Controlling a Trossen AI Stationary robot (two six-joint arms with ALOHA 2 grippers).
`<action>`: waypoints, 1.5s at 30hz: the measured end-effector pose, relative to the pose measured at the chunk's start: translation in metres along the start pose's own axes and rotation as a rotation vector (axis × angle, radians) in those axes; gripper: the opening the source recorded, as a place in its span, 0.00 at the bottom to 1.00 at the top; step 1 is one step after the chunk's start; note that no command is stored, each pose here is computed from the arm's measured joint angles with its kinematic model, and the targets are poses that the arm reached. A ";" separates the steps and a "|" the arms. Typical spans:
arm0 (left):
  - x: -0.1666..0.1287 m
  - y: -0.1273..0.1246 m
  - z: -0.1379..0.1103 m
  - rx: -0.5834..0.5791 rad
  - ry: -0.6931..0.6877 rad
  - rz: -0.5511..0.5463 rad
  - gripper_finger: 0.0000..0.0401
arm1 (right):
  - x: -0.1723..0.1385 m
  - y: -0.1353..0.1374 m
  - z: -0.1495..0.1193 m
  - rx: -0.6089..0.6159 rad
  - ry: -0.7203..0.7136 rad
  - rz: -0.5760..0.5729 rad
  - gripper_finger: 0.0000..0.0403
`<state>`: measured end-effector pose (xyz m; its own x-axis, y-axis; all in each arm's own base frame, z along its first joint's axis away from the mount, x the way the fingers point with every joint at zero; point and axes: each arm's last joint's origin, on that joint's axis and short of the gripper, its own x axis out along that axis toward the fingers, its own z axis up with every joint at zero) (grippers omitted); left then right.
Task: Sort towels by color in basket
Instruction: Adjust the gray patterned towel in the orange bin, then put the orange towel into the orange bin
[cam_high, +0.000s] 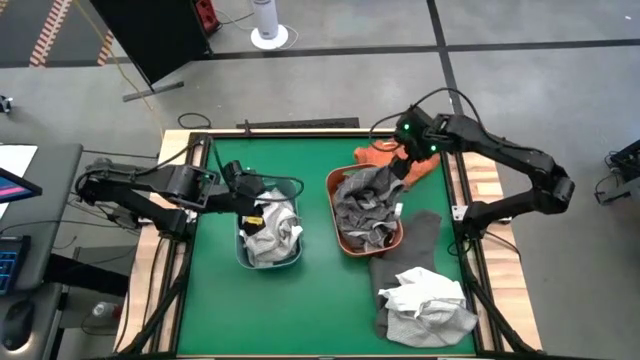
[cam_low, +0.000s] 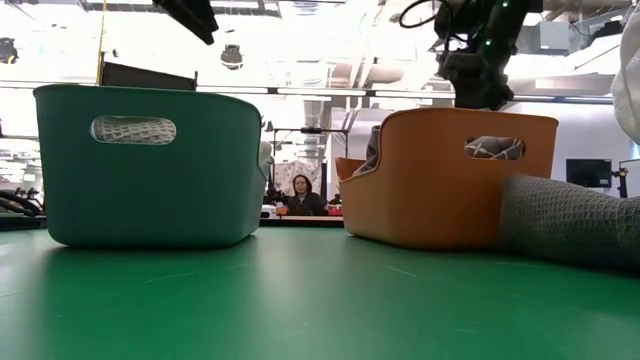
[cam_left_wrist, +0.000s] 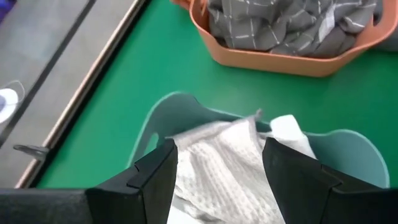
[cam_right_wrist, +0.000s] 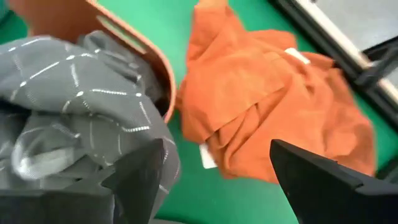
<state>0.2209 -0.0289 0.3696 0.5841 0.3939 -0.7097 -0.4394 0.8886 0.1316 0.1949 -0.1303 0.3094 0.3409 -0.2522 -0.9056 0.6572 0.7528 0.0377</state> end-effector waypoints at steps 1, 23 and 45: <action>0.001 -0.001 -0.002 -0.005 0.002 -0.003 0.56 | 0.000 0.003 -0.001 -0.013 0.009 0.028 0.83; 0.007 0.000 -0.002 0.019 -0.025 0.018 0.56 | 0.129 0.135 -0.024 -0.418 0.410 0.148 0.83; 0.007 0.000 0.000 0.062 -0.034 0.009 0.56 | -0.024 0.061 -0.002 -0.225 0.091 -0.052 0.83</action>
<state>0.2251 -0.0263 0.3642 0.6040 0.4087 -0.6842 -0.4019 0.8975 0.1814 0.2256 -0.0776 0.3328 0.2423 -0.2458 -0.9386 0.5024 0.8593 -0.0954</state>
